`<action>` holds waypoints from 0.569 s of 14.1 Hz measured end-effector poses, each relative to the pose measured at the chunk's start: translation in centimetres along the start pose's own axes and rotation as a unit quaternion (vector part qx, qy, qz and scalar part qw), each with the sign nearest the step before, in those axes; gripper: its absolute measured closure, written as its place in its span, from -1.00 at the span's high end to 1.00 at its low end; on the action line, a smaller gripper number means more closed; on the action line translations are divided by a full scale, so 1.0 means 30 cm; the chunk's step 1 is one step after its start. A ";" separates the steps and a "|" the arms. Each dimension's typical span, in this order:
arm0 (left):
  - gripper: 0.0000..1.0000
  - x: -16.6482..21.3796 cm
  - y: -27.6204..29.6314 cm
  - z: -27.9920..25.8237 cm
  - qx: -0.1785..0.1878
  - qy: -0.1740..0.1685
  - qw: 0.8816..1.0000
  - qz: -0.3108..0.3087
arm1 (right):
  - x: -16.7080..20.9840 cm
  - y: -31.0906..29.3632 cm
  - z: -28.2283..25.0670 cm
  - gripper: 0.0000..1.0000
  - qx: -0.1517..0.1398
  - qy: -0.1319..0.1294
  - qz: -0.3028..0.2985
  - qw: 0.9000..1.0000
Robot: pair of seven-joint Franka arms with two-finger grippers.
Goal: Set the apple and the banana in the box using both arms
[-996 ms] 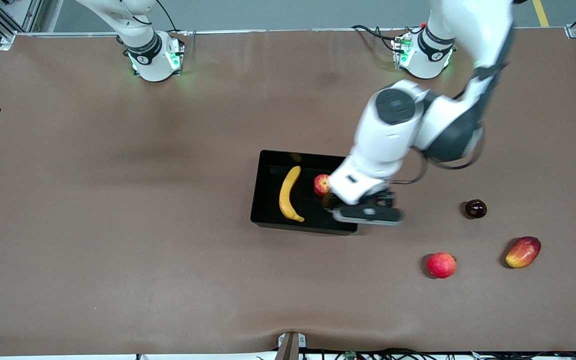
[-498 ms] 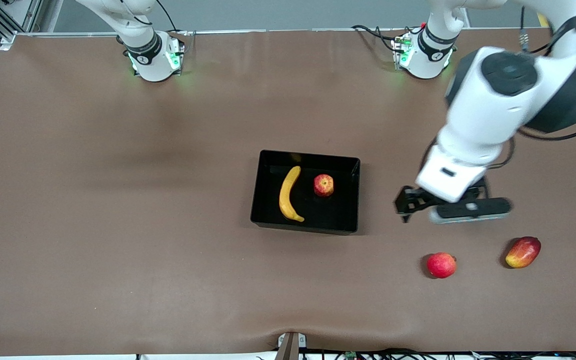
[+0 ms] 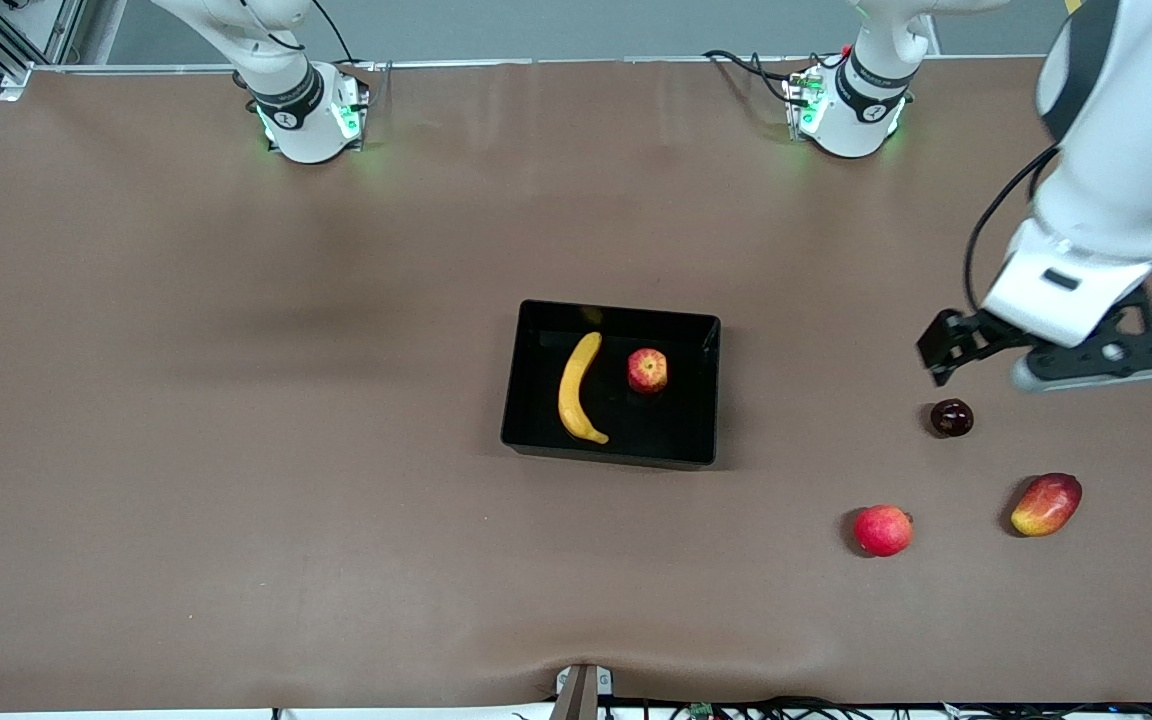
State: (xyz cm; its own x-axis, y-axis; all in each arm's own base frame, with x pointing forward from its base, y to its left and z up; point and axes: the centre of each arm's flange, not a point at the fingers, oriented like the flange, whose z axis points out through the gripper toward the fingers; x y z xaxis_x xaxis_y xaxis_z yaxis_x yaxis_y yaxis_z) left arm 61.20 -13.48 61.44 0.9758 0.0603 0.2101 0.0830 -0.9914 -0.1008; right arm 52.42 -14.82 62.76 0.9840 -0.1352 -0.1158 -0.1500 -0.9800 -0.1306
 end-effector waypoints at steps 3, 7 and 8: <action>1.00 -0.057 -0.094 -0.022 0.000 -0.012 1.000 0.016 | 0.002 -0.018 0.001 1.00 0.000 -0.001 -0.005 1.000; 1.00 -0.142 -0.246 -0.059 -0.015 -0.021 0.998 0.051 | 0.002 -0.020 0.002 1.00 0.000 -0.001 -0.005 1.000; 1.00 -0.166 -0.258 -0.066 -0.016 -0.024 0.998 0.058 | 0.002 -0.020 0.002 1.00 0.000 -0.002 -0.005 1.000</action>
State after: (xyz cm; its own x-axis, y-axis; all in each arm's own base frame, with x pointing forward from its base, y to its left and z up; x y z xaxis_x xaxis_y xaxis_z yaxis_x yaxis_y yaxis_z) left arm 55.31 -6.33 63.11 0.9871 -0.0496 0.1520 -0.0362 -0.9953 -0.0901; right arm 52.56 -14.24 62.78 0.9853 -0.1240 -0.1174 -0.1392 -0.9815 -0.1317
